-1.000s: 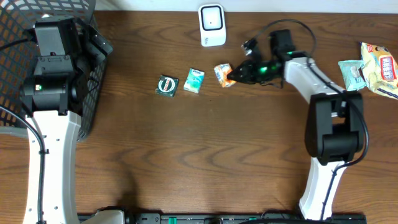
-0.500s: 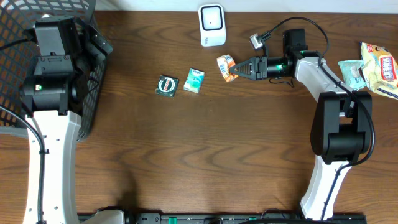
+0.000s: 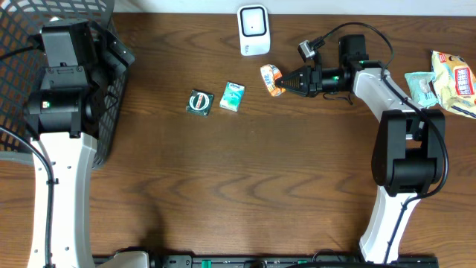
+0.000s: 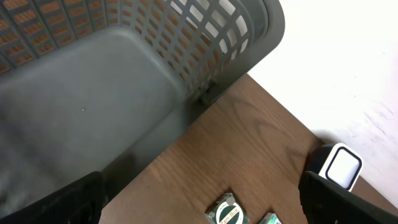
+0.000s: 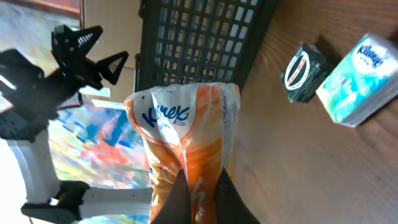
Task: Scan the item barcode
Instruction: 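Lift the orange Kleenex box and carry it rightward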
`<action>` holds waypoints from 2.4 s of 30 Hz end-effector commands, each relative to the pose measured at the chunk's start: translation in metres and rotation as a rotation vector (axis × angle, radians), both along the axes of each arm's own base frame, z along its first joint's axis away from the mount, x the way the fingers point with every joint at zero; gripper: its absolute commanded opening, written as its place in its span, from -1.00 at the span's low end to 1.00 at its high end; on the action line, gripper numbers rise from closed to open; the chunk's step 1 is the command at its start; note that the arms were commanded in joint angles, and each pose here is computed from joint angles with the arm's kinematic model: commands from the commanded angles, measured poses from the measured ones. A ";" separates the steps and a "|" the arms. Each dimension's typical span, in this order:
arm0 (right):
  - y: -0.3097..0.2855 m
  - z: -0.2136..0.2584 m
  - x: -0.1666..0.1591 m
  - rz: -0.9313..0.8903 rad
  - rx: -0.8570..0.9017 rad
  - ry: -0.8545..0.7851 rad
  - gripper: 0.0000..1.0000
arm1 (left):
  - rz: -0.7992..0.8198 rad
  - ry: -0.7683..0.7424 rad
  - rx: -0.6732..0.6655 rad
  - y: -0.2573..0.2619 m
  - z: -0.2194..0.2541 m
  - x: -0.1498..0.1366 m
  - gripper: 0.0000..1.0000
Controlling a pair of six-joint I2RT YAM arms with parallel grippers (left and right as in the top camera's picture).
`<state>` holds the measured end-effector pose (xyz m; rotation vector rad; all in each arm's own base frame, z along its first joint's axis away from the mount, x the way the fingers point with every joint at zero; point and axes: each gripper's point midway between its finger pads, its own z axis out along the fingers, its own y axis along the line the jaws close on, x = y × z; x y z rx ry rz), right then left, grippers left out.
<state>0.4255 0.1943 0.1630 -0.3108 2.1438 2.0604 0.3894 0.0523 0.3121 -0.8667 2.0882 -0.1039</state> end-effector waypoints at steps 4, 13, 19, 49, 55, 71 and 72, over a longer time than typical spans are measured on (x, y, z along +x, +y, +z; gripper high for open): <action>-0.003 -0.003 0.000 0.002 0.021 0.073 -0.98 | 0.013 -0.006 -0.007 0.002 0.002 -0.002 0.96; -0.003 -0.018 0.009 -0.038 -0.067 0.041 -0.98 | 0.013 -0.006 -0.007 0.002 0.002 -0.002 0.96; 0.004 -0.017 0.006 -0.020 -0.066 0.006 -0.98 | 0.013 -0.006 -0.007 0.002 0.002 -0.002 0.96; 0.022 -0.016 -0.002 0.024 -0.062 -0.019 -0.98 | 0.013 -0.006 -0.007 0.002 0.002 -0.002 0.96; 0.022 -0.016 -0.002 0.024 -0.062 -0.019 -0.98 | 0.013 -0.006 -0.007 0.002 0.002 -0.002 0.96; 0.019 -0.016 -0.001 0.018 -0.062 -0.019 -0.98 | 0.013 -0.006 -0.007 0.002 0.002 -0.002 0.96; 0.019 -0.016 -0.001 0.018 -0.062 -0.019 -0.98 | 0.013 -0.006 -0.007 0.002 0.002 -0.002 0.96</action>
